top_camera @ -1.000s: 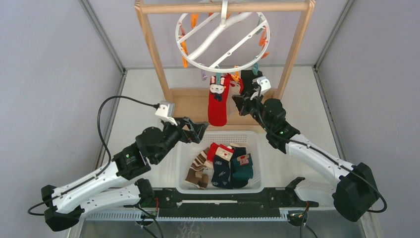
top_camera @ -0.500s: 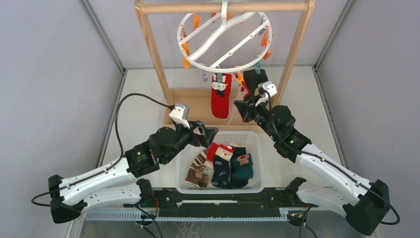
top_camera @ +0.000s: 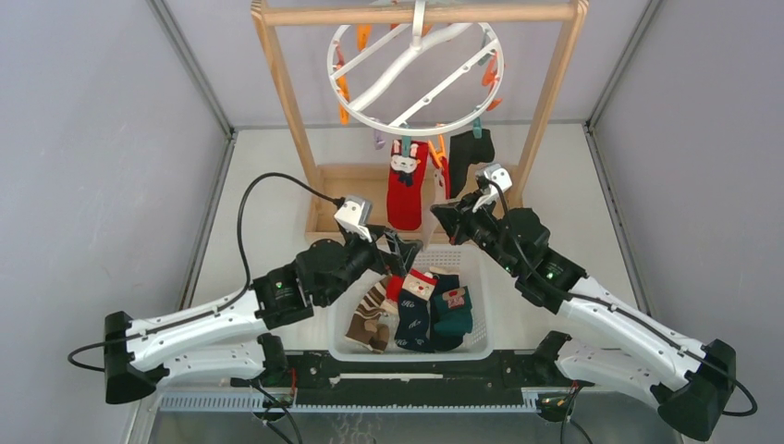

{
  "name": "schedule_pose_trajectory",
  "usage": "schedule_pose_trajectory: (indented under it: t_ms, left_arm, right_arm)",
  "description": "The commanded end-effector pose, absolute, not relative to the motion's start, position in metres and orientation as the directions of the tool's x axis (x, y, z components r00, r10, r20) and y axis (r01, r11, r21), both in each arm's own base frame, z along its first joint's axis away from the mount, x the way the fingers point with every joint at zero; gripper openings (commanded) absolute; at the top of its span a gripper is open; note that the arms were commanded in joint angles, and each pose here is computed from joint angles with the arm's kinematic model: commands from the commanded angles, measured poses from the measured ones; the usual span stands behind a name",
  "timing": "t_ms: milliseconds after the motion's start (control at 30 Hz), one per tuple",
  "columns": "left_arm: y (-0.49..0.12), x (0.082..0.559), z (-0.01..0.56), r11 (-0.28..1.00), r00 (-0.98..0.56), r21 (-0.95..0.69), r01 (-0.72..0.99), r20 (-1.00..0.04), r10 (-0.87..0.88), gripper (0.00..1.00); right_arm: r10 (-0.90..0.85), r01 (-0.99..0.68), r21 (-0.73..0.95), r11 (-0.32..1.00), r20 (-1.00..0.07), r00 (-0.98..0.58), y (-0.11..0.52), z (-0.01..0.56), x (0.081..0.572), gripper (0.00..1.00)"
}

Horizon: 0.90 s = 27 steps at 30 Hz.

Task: Remove the socks clipped to the hanger
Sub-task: Remove the sock from the hanger.

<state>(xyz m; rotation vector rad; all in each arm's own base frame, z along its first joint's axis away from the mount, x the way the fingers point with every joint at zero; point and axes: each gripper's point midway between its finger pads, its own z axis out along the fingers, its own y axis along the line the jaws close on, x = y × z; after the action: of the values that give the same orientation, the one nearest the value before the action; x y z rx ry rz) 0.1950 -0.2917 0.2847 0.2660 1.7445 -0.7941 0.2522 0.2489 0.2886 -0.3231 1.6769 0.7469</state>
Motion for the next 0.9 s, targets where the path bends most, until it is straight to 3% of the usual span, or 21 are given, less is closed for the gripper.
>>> schedule_pose_trajectory:
  t_ms: [0,533,867]
  left_arm:
    - [-0.299,0.199,0.305,0.74,-0.268,-0.361,0.568,-0.931,-0.249,1.0]
    - [-0.32,0.211,0.284,0.767,-0.207,-0.244,0.594,-0.967,-0.147,1.0]
    - [-0.332,0.209,0.284,0.643,-0.186,-0.249,0.724,-0.968,-0.166,1.0]
  right_arm:
    - [0.237,-0.588,0.333,0.737,-0.942,-0.237,0.25,0.312,0.245,0.0]
    - [0.222,-0.634,0.325,0.702,-0.945,-0.239,0.257,0.333,0.227,0.0]
    - [0.221,-0.664,0.343,0.664,-0.939,-0.265,0.263,0.333,0.221,0.0]
